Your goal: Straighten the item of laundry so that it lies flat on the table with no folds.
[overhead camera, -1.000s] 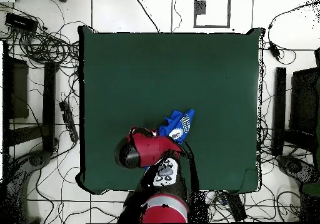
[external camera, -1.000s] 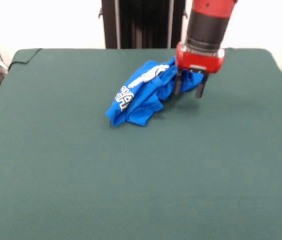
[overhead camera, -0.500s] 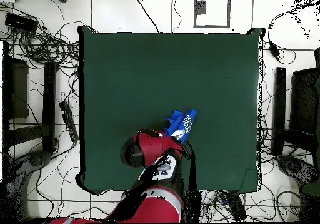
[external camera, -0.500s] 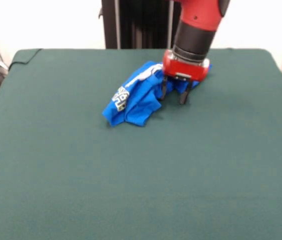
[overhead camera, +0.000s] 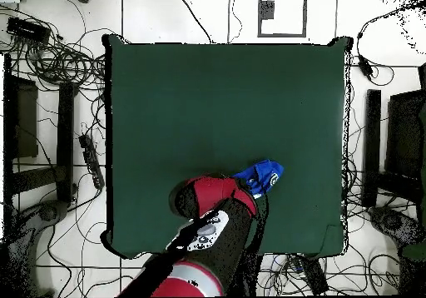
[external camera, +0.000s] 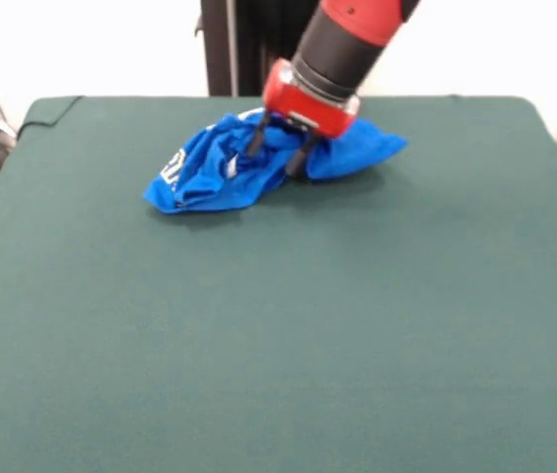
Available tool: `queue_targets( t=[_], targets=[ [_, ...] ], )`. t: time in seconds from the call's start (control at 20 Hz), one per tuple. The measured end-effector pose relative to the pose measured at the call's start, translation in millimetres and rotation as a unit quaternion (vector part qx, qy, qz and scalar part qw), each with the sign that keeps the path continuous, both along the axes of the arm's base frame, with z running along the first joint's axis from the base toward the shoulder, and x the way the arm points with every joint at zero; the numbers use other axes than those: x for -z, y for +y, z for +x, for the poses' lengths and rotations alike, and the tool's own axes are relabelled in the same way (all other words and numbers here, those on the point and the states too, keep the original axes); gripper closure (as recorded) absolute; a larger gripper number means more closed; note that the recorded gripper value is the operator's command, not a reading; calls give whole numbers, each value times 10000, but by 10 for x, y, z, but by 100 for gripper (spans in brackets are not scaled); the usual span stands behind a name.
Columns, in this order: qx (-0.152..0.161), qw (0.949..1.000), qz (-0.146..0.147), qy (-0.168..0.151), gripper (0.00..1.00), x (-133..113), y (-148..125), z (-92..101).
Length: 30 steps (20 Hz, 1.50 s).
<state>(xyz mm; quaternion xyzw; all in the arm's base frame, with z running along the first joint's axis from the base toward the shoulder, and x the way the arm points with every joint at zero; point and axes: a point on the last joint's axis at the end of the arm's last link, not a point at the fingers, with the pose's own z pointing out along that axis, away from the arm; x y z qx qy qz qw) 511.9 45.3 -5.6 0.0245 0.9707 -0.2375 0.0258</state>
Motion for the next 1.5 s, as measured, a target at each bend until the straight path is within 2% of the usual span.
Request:
queue_targets(
  t=[0.15, 0.35, 0.65, 0.85, 1.2, 1.25, 1.35, 1.5],
  targets=[
    [74, 9994, -310, 130, 0, -176, -90, 57],
    [123, 9961, -838, 228, 0, -553, -136, 207],
    [208, 9941, -1034, 235, 0, -754, -91, 325],
    [336, 9945, -974, 202, 0, -686, -95, 383],
    [397, 9953, -880, 30, 0, -348, -139, 387],
    [372, 9958, -825, -114, 0, -278, -153, 416],
    [356, 9960, -797, -188, 0, -257, -159, 433],
    [239, 9959, -679, -553, 0, -223, -156, 544]
  ],
)
